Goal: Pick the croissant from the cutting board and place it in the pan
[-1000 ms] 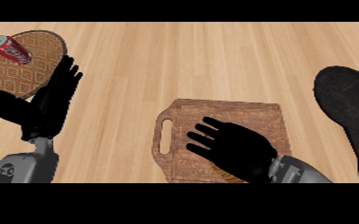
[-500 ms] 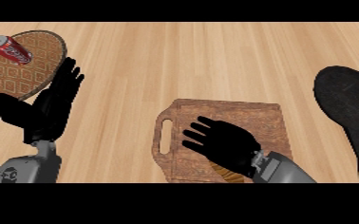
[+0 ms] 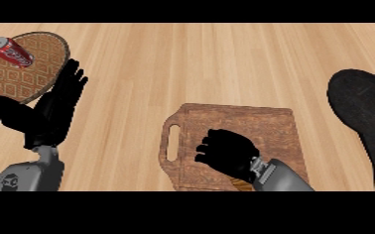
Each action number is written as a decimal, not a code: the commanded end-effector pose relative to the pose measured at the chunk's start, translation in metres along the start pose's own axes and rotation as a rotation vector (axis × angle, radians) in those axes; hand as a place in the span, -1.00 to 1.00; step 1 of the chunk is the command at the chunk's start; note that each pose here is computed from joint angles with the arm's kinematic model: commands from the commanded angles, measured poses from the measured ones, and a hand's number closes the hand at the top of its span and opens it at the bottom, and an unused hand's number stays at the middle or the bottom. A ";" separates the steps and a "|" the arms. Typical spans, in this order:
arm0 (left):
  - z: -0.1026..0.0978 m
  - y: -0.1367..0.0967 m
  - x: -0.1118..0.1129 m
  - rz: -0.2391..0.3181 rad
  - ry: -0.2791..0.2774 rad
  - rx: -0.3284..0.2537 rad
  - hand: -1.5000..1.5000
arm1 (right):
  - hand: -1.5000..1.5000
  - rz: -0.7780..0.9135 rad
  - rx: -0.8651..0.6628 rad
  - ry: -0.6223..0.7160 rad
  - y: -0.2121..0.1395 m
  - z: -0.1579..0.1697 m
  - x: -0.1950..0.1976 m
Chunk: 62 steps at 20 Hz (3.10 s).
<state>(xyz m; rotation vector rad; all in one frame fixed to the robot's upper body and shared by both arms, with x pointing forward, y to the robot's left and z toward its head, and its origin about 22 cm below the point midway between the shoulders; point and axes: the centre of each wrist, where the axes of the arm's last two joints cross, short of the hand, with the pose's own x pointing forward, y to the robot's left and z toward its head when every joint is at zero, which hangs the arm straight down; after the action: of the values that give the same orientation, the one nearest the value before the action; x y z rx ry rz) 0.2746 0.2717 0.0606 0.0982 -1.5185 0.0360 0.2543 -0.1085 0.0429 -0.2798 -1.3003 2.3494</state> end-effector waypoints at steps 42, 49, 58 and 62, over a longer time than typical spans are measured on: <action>-0.005 0.002 0.003 0.001 -0.011 -0.005 0.00 | 1.00 -0.336 -0.834 1.514 -0.110 0.152 -0.085; -0.005 -0.005 -0.016 0.004 -0.014 0.010 0.00 | 1.00 -0.368 -0.914 1.613 -0.049 0.199 -0.126; -0.001 0.000 0.007 0.017 0.002 -0.002 0.00 | 1.00 -0.420 -1.005 1.647 0.031 0.290 -0.188; -0.016 -0.008 -0.008 0.010 -0.002 0.001 0.00 | 1.00 -0.451 -0.992 1.577 0.069 0.274 -0.201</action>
<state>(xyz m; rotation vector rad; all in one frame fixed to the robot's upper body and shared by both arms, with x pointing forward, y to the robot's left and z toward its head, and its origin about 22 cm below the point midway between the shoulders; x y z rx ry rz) 0.2786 0.2689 0.0564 0.0963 -1.5179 0.0474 0.3080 -0.4159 0.1529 -1.5220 -1.1490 0.4322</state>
